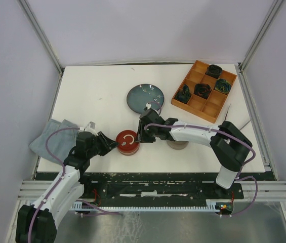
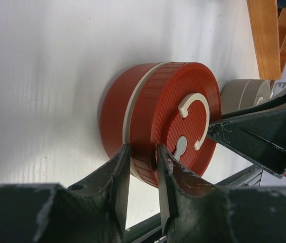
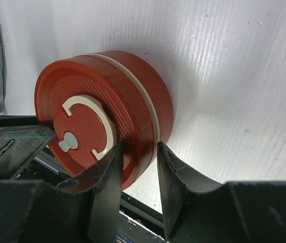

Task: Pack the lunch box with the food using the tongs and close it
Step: Close the box lid on the packing box.

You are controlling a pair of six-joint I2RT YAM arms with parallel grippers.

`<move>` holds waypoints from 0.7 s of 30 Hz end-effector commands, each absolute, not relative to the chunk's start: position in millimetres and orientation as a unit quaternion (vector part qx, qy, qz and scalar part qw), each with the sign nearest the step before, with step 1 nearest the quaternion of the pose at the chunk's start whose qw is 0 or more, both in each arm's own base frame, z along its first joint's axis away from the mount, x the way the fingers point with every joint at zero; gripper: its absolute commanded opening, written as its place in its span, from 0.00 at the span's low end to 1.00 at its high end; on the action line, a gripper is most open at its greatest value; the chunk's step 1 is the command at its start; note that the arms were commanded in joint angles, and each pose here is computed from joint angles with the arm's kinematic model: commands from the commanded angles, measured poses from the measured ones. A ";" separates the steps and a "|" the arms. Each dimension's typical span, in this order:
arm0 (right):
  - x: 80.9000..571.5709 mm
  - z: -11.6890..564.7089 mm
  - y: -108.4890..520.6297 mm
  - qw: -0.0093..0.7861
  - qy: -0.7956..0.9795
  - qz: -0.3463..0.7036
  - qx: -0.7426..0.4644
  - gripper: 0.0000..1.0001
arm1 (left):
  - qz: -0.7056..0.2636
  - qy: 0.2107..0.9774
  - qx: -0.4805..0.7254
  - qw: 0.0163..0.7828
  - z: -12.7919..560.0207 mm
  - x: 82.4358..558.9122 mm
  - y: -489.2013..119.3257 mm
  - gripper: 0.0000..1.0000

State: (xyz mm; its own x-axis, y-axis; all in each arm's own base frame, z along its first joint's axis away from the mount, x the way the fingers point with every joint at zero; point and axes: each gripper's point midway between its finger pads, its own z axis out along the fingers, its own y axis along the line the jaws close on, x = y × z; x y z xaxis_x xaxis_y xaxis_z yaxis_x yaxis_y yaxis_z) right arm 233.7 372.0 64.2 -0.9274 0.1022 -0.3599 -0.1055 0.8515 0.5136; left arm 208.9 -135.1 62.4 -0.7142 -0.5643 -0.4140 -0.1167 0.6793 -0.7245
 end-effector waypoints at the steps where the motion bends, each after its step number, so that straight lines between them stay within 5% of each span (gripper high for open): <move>1: 211.9 21.3 341.2 0.142 0.969 0.201 0.001 0.41 | -0.364 0.865 -0.180 0.295 61.0 199.5 -145.9 0.34; 16: 207.5 11.3 359.7 0.111 0.950 0.288 0.039 0.50 | -0.346 0.874 -0.210 0.270 39.7 190.7 -140.1 0.50; 21: 208.4 11.6 359.9 0.112 0.948 0.294 0.039 0.49 | -0.344 0.873 -0.219 0.268 36.3 188.3 -138.3 0.43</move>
